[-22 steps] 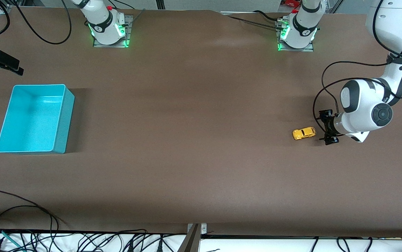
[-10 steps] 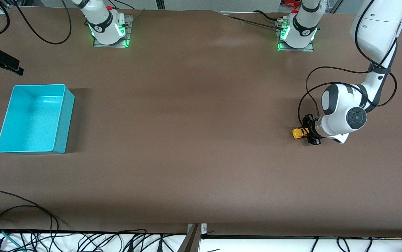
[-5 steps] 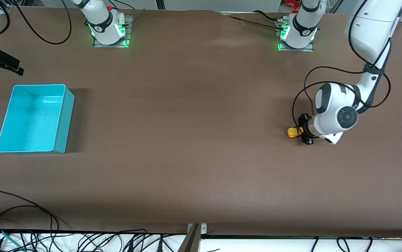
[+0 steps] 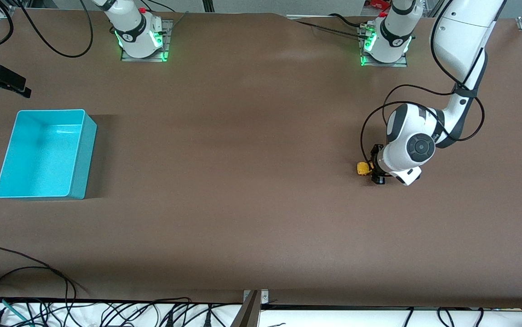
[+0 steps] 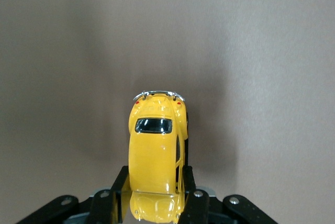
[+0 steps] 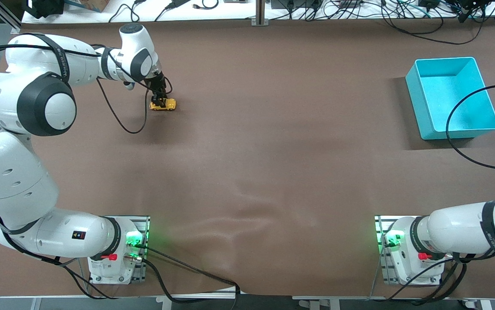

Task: Wind up and store yellow beetle car

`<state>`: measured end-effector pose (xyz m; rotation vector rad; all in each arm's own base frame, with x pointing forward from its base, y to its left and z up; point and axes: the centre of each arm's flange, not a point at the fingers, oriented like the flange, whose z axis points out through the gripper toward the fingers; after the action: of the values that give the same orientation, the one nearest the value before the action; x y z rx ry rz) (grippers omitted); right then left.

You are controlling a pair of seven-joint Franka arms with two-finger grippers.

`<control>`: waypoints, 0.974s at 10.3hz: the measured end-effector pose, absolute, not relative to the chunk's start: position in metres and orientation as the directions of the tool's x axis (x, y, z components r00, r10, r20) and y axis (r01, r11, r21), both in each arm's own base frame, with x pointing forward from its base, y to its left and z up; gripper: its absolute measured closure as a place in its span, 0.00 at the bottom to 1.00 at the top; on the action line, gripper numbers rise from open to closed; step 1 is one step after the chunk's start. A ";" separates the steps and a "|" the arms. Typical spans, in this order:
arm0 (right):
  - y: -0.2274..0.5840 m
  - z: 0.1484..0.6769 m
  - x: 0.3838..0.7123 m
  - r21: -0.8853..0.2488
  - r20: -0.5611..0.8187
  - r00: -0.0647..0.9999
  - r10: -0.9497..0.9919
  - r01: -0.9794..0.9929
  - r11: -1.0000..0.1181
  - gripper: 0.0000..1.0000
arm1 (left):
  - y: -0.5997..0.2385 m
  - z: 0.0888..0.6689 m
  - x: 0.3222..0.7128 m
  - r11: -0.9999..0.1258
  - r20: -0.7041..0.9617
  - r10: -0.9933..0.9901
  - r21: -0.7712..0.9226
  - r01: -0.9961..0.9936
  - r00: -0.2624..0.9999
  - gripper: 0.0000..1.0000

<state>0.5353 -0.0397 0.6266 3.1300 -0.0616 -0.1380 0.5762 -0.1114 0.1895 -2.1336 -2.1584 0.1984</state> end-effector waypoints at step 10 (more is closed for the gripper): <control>-0.039 0.627 0.535 0.010 -0.088 0.995 -0.039 -0.038 -0.999 0.00 | 0.069 0.189 0.582 0.038 -0.064 0.997 -0.150 0.988 -0.048 0.57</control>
<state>0.5353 -0.0393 0.6267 3.1300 -0.0605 -0.1375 0.5820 0.0694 0.1887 -2.1263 -2.2212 0.2357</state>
